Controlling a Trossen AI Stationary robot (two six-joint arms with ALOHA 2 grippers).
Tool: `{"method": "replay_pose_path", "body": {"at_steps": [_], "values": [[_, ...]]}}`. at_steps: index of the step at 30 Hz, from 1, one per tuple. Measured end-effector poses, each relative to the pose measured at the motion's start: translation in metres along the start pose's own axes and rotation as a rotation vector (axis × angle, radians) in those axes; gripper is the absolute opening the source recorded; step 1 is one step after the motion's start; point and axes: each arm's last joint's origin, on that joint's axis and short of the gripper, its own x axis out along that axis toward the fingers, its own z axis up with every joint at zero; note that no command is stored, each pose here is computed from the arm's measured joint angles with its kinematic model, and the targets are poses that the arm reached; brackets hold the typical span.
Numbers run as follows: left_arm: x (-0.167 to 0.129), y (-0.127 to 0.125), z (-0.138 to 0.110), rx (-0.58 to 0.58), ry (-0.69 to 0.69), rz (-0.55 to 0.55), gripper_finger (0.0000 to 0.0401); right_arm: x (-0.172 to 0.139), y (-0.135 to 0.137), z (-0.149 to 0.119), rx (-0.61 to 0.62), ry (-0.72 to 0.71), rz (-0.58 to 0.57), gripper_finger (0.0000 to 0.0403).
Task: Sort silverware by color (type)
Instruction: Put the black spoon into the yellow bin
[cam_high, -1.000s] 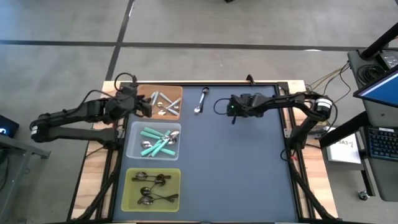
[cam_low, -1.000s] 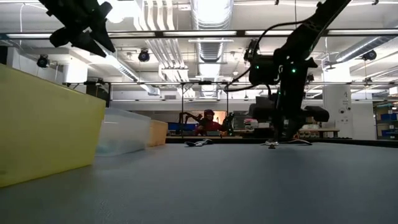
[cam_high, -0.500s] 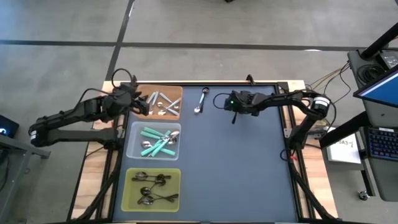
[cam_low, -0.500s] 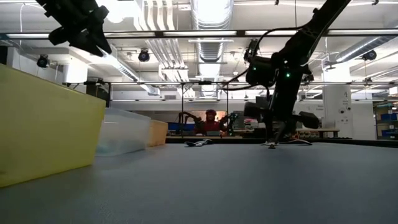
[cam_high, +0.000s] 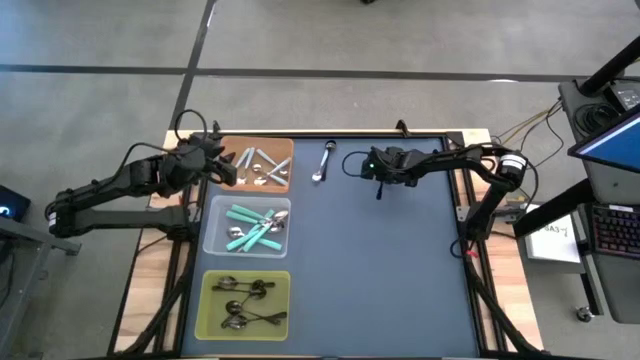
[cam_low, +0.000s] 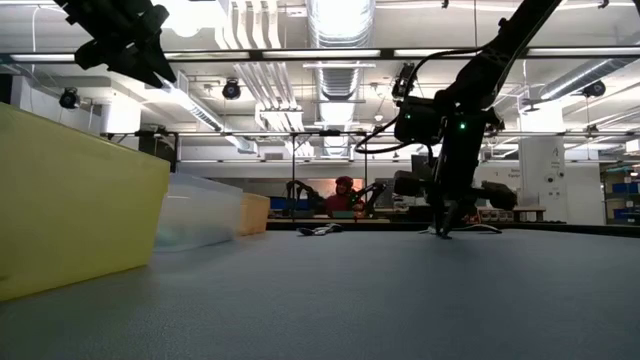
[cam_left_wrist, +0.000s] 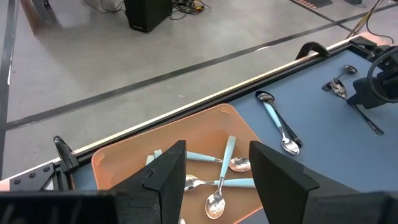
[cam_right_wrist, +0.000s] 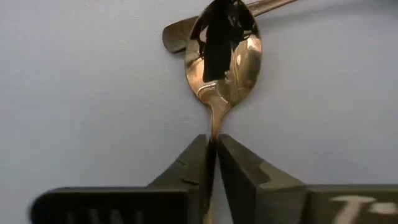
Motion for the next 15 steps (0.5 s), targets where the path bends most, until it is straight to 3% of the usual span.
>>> {"method": "replay_pose_path", "body": {"at_steps": [2, 7, 15], "values": [[0.000, 0.000, 0.000, 0.000, 0.000, 0.000, 0.0158, 0.000, 0.000, 0.000, -0.023, 0.001, -0.004, 0.0018], [0.000, -0.001, 0.000, -0.003, 0.016, -0.042, 0.0158, -0.003, 0.000, 0.001, -0.032, 0.021, 0.017, 0.0011], [0.000, -0.011, -0.004, 0.065, 0.151, -0.330, 0.0158, -0.036, 0.005, 0.009, -0.089, 0.048, 0.192, 0.0009]]}}
